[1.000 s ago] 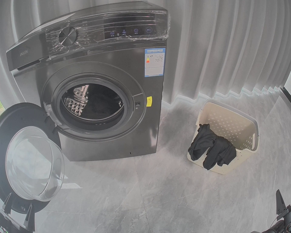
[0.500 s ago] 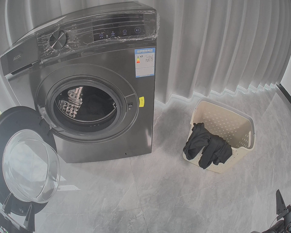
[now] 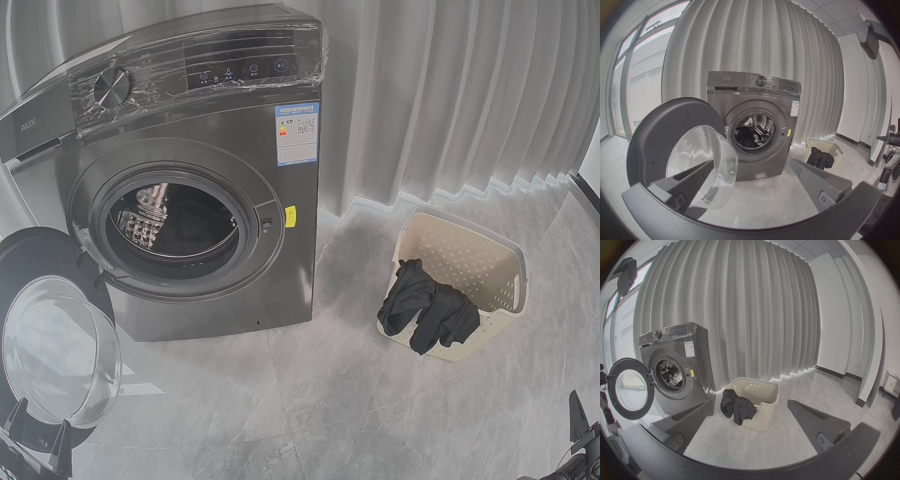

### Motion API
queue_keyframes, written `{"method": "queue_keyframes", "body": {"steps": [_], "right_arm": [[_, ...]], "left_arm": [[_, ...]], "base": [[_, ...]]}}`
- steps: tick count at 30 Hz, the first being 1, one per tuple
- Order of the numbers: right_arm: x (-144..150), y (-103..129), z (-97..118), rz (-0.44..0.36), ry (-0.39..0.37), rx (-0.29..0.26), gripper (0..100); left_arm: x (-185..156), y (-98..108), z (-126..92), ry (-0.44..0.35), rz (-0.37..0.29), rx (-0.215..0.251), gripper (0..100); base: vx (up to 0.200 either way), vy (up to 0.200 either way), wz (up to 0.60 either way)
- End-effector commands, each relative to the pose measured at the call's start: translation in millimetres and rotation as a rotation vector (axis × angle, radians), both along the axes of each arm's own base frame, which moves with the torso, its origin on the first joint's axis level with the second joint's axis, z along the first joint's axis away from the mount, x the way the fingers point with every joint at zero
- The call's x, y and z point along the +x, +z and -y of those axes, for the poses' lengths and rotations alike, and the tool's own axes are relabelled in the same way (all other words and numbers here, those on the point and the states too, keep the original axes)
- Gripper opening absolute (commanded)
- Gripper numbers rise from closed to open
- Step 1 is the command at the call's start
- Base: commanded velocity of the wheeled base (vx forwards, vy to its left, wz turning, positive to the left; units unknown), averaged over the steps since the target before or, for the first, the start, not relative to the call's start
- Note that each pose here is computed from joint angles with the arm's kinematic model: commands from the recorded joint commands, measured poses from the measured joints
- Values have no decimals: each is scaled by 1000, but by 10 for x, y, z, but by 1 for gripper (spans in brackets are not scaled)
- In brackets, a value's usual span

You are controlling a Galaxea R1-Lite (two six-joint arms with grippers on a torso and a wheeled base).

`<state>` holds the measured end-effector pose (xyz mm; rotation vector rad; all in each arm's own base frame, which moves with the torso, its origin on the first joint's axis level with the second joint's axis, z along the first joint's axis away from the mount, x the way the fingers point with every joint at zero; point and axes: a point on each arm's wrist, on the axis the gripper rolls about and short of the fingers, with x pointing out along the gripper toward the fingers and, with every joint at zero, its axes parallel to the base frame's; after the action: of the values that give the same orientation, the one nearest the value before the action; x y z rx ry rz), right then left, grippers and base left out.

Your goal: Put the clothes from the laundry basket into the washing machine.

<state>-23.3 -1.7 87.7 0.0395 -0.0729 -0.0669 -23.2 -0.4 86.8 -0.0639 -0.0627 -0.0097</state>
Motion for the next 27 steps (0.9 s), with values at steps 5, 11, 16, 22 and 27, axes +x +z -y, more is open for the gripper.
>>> {"method": "queue_keyframes", "body": {"steps": [5, 11, 16, 22, 27], "right_arm": [[8, -50, 0, -10, 1, 0, 100], [8, -50, 0, -10, 2, 0, 100], [9, -50, 0, -10, 2, 1, 100], [8, -50, 0, -10, 1, 1, 100], [8, -50, 0, -10, 1, 1, 100]], "left_arm": [[4, -47, 0, -2, -5, 0, 100], [4, -47, 1, -5, -5, 2, 100], [4, -47, 2, -6, -5, 2, 100], [4, -47, 2, -7, -5, 5, 100], [4, -47, 2, -7, -5, 8, 100]], "base": [[0, 0, -360], [0, 0, -600], [0, 0, -600], [0, 0, -100], [0, 0, 0]]}}
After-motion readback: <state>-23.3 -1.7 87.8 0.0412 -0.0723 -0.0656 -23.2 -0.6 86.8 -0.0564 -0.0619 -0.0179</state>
